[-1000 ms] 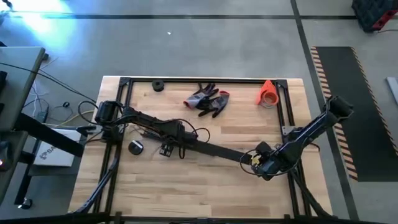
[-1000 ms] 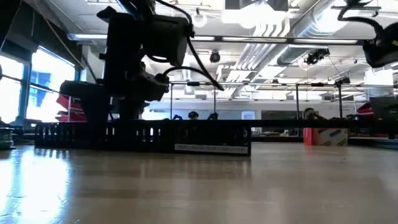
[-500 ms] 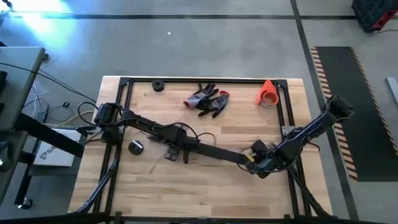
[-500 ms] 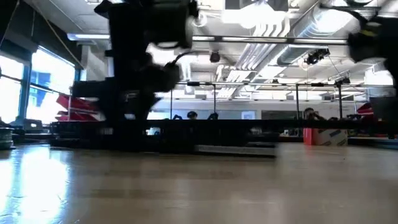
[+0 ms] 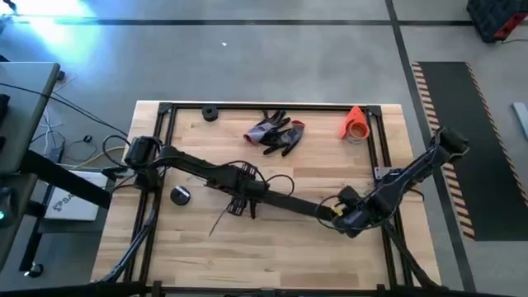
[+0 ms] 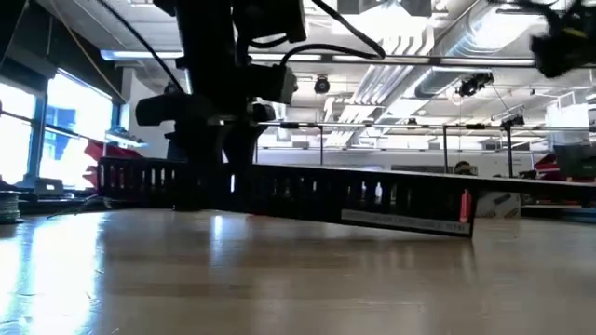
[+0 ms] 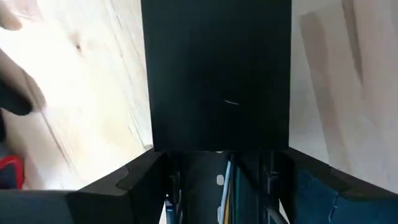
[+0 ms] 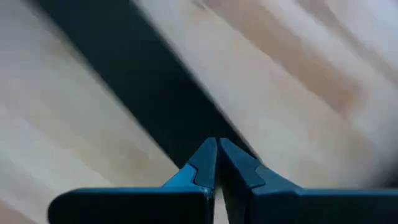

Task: Ziptie cables
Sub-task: Close the black cable duct

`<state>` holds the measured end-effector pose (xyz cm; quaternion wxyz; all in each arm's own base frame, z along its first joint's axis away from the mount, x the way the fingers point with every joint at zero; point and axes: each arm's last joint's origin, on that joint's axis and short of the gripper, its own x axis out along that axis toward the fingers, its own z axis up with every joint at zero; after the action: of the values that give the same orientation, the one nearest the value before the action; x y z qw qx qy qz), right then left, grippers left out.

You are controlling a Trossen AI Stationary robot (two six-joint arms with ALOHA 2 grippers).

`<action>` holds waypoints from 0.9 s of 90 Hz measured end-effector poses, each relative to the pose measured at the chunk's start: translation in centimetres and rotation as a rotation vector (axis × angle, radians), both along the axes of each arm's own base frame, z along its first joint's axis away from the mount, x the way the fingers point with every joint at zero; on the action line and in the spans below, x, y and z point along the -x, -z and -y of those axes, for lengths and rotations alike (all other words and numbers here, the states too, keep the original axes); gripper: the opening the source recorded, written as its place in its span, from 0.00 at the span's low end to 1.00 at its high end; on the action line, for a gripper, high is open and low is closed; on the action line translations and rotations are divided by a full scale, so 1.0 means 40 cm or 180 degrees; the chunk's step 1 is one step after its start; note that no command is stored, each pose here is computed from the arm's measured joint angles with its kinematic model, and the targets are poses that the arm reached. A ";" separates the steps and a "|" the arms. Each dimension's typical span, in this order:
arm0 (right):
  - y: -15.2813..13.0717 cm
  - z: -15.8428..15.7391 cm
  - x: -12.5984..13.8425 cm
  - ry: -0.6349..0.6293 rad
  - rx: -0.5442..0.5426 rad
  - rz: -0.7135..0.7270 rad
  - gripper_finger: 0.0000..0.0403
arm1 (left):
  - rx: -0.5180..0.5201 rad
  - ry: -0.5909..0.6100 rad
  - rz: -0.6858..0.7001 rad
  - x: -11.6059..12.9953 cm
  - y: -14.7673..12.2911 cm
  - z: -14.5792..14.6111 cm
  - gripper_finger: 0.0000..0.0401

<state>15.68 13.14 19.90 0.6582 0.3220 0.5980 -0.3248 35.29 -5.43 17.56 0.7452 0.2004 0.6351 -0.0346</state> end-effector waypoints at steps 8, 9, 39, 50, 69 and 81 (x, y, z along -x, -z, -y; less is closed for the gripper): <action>0.029 -0.014 0.030 0.0079 -0.0200 -0.0263 0.00 | 0.0017 0.0004 -0.0052 0.006 0.007 0.000 0.59; 0.034 -0.015 0.034 0.0082 -0.0216 -0.0287 0.00 | 0.0024 0.0005 -0.0058 0.007 0.008 0.000 0.59; 0.102 -0.022 0.035 0.0196 -0.0232 0.0318 0.00 | 0.0144 -0.0058 -0.0009 0.007 0.019 0.000 0.59; 0.087 -0.010 0.004 0.0178 -0.0105 0.0575 0.00 | 0.0230 -0.0057 0.0232 -0.018 0.023 0.006 0.59; 0.066 0.004 -0.026 -0.0044 0.0013 0.0678 0.00 | 0.0223 -0.0057 0.0096 -0.021 0.058 0.009 0.59; 0.062 0.008 -0.021 -0.0047 0.0067 0.0587 0.00 | 0.0248 -0.0141 0.0110 -0.024 0.058 0.004 0.59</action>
<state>16.53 12.82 17.41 0.7162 0.3391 0.5337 -0.2951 36.23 -5.58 15.26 0.7639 0.1577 0.6246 -0.0393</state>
